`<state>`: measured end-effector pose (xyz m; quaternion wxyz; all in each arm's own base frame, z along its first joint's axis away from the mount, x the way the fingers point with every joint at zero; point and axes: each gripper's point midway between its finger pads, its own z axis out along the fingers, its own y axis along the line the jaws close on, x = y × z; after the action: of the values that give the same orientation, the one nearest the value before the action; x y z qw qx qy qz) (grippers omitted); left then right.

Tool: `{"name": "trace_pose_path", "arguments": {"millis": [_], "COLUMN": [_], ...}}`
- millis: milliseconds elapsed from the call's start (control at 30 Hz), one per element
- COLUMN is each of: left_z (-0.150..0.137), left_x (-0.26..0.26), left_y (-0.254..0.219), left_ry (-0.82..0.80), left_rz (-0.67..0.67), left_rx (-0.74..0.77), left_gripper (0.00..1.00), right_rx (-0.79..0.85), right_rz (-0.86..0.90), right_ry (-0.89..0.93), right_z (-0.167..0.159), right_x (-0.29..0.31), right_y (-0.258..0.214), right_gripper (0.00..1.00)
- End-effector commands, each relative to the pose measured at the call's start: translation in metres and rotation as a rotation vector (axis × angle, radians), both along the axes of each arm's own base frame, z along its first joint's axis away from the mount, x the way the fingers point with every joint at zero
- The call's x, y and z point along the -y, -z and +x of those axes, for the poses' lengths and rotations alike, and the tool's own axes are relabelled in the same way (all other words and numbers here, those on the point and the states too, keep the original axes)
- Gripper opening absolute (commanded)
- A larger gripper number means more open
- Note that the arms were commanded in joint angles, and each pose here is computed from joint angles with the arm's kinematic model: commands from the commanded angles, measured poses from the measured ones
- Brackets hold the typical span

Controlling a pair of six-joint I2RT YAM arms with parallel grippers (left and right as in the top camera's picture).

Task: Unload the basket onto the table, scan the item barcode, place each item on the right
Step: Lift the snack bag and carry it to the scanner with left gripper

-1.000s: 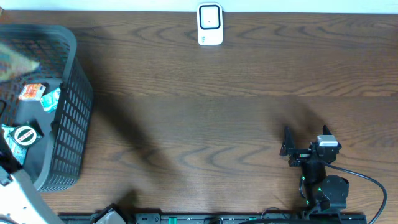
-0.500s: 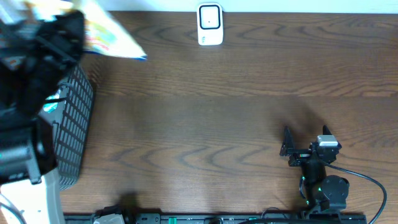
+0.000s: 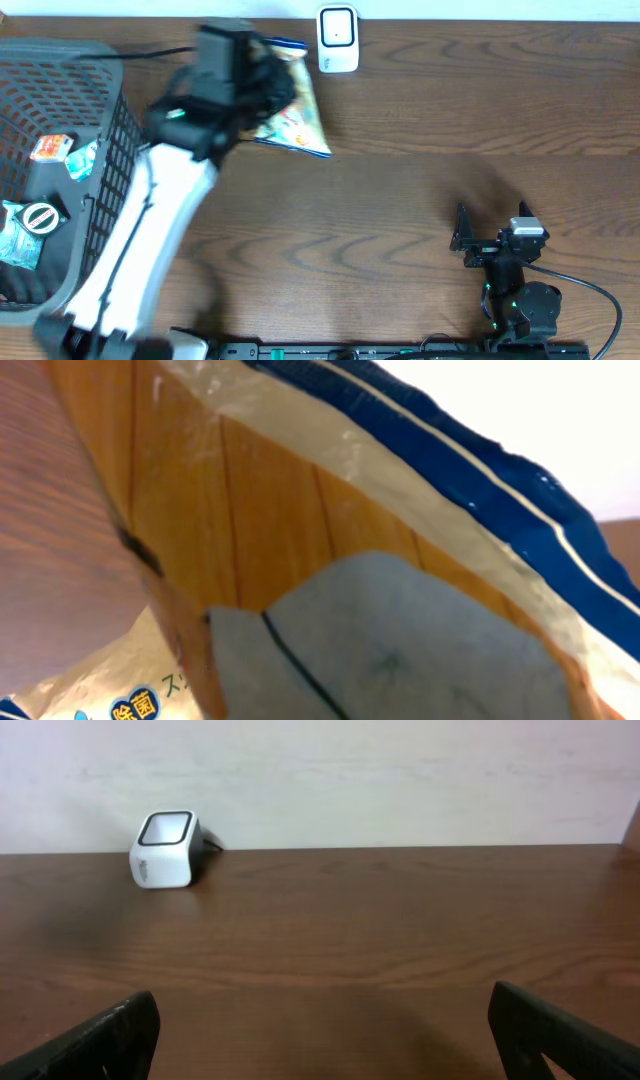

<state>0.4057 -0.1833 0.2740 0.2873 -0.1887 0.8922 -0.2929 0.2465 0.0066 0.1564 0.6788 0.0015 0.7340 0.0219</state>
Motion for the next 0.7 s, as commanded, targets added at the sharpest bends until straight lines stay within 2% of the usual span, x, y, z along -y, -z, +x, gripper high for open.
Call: {"name": "trace_pose_path", "arguments": {"millis": [0, 133, 400, 467, 500, 567, 600, 667], "left_z": [0.014, 0.025, 0.032, 0.030, 0.030, 0.030, 0.030, 0.032], "left_x": [0.029, 0.072, 0.115, 0.119, 0.120, 0.121, 0.121, 0.118], "left_y": [0.033, 0.091, 0.149, 0.153, 0.152, 0.150, 0.148, 0.142], "left_ry": [-0.016, -0.011, 0.043, 0.051, 0.055, 0.065, 0.065, 0.070], "left_rz": [0.020, 0.003, 0.017, 0.020, 0.021, 0.023, 0.021, 0.022], "left_rx": [-0.050, -0.150, -0.186, -0.189, -0.188, -0.178, -0.173, -0.156], "left_gripper": [0.07, 0.07, 0.09, 0.37, 0.60, 0.87, 0.91, 0.93], "right_rx": [-0.004, -0.004, -0.004, -0.004, -0.004, -0.003, -0.004, -0.004], "right_rz": [0.006, 0.007, 0.006, 0.007, 0.006, 0.007, 0.006, 0.006], "right_ry": [0.007, 0.007, 0.007, 0.007, 0.007, 0.007, 0.007, 0.007], "right_z": [0.000, 0.000, 0.000, 0.000, 0.000, 0.000, 0.000, 0.000], "right_x": [0.001, 0.001, 0.001, 0.001, 0.001, 0.001, 0.001, 0.001], "right_y": [0.001, 0.001, 0.001, 0.001, 0.001, 0.001, 0.001, 0.001], "right_gripper": [0.99, 0.99, 0.99, 0.99, 0.99, 0.99, 0.99, 0.99]}}
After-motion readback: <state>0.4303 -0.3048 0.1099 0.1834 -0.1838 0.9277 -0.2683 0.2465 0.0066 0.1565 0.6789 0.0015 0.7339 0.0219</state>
